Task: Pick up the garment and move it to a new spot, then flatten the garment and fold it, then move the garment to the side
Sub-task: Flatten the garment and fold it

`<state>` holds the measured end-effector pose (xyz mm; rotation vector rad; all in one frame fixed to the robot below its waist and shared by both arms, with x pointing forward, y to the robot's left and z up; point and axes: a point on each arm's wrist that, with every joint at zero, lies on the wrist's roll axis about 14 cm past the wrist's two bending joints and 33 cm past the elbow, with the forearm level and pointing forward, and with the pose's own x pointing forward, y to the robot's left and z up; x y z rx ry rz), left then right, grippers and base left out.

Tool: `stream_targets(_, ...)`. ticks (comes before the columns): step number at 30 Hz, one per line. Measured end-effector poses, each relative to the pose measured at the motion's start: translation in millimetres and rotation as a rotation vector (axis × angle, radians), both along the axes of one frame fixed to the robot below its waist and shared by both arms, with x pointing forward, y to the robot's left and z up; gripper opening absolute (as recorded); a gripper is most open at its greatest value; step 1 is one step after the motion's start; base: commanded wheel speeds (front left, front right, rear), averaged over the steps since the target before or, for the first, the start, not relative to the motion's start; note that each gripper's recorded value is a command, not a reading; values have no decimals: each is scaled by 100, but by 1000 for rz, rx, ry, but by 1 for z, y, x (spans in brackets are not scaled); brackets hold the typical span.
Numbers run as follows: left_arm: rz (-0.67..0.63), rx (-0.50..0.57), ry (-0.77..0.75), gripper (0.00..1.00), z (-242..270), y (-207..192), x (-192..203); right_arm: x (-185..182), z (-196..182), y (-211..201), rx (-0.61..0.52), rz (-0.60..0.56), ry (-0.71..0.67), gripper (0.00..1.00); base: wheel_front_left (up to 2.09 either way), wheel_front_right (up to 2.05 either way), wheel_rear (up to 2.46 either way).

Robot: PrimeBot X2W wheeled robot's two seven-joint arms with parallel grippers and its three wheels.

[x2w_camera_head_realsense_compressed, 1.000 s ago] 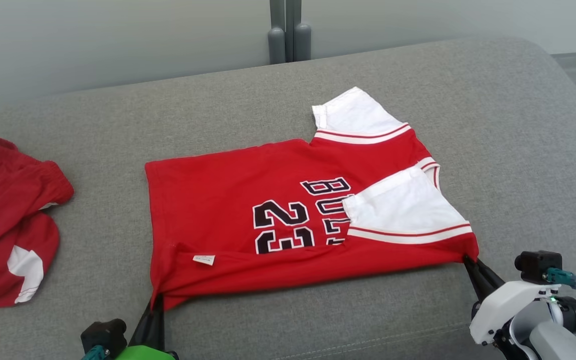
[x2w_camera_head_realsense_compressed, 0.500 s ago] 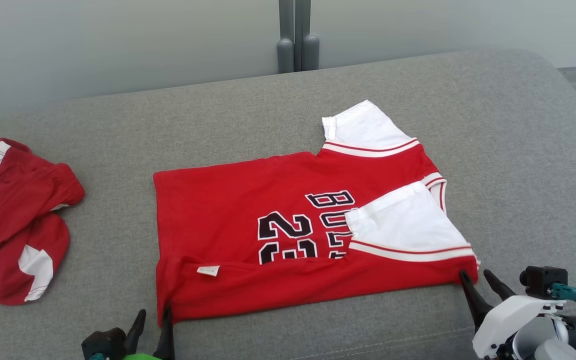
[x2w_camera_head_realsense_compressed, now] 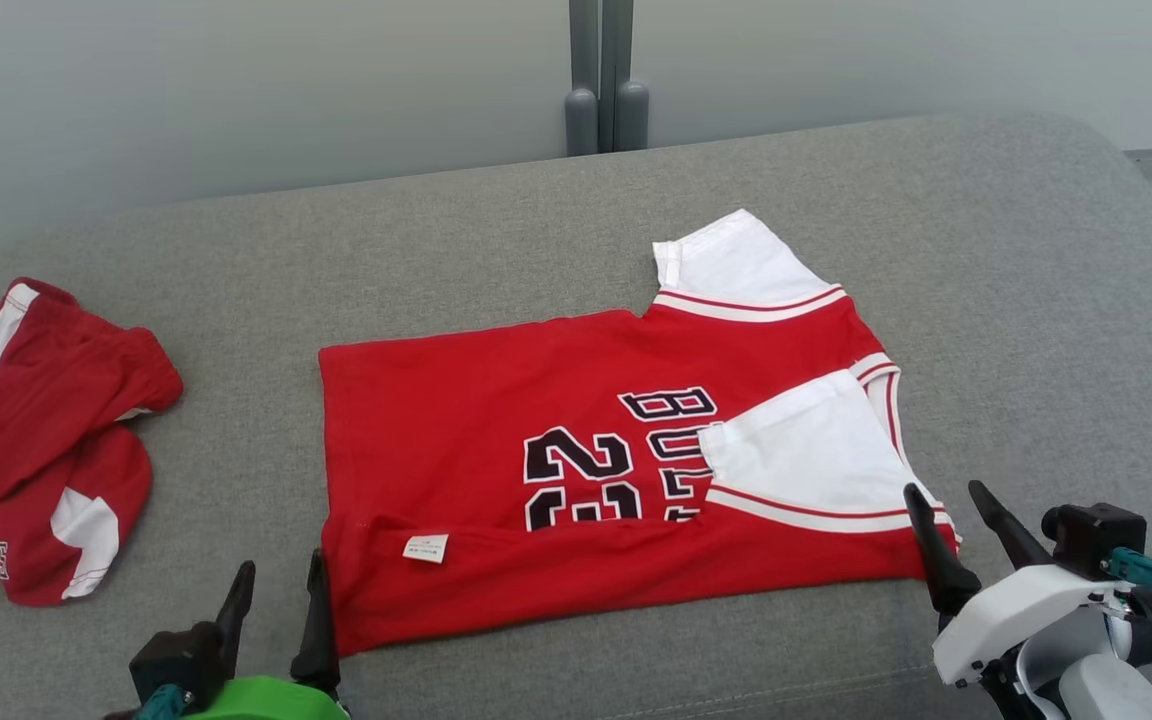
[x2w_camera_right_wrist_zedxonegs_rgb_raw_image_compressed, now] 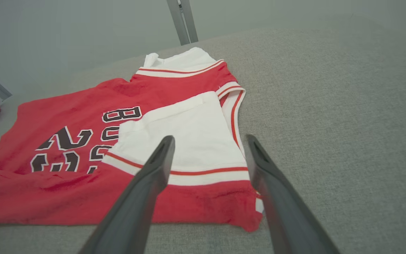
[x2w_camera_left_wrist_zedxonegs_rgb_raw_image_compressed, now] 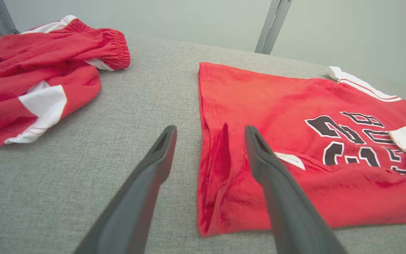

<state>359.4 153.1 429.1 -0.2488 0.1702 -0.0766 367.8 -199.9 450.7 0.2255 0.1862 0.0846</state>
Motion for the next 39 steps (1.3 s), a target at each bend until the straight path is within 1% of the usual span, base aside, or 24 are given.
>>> stream_targets(6, 33, 51, -103, 100, 31, 10, 2, 4, 21, 5, -19, 2, -96, 100, 0, 0, 0)
stream_targets(10, 57, 84, -146, 100, 44, 18, 1, 5, 33, 10, -33, 11, -153, 100, 0, 0, 0)
stream_targets(15, 111, 113, -180, 100, 55, 34, -3, 8, 48, 25, -18, 30, -220, 100, 0, 0, 0)
stream_targets(22, 135, 111, -197, 100, 62, 39, -5, 6, 49, 37, -15, 48, -234, 100, 0, 0, 0)
stream_targets(26, 119, 107, -198, 100, 62, 35, -1, 5, 50, 35, -23, 46, -238, 100, 0, 0, 0)
stream_targets(31, 61, 100, -218, 100, 67, 21, 19, 7, 51, 34, -26, 42, -243, 100, 0, 0, 0)
stream_targets(34, -1, 116, -229, 100, 71, 9, 41, 10, 51, 32, -32, 38, -244, 100, 0, 0, 0)
stream_targets(39, -60, 120, -222, 100, 72, -6, 73, 14, 49, 24, -38, 12, -236, 100, 0, 0, 0)
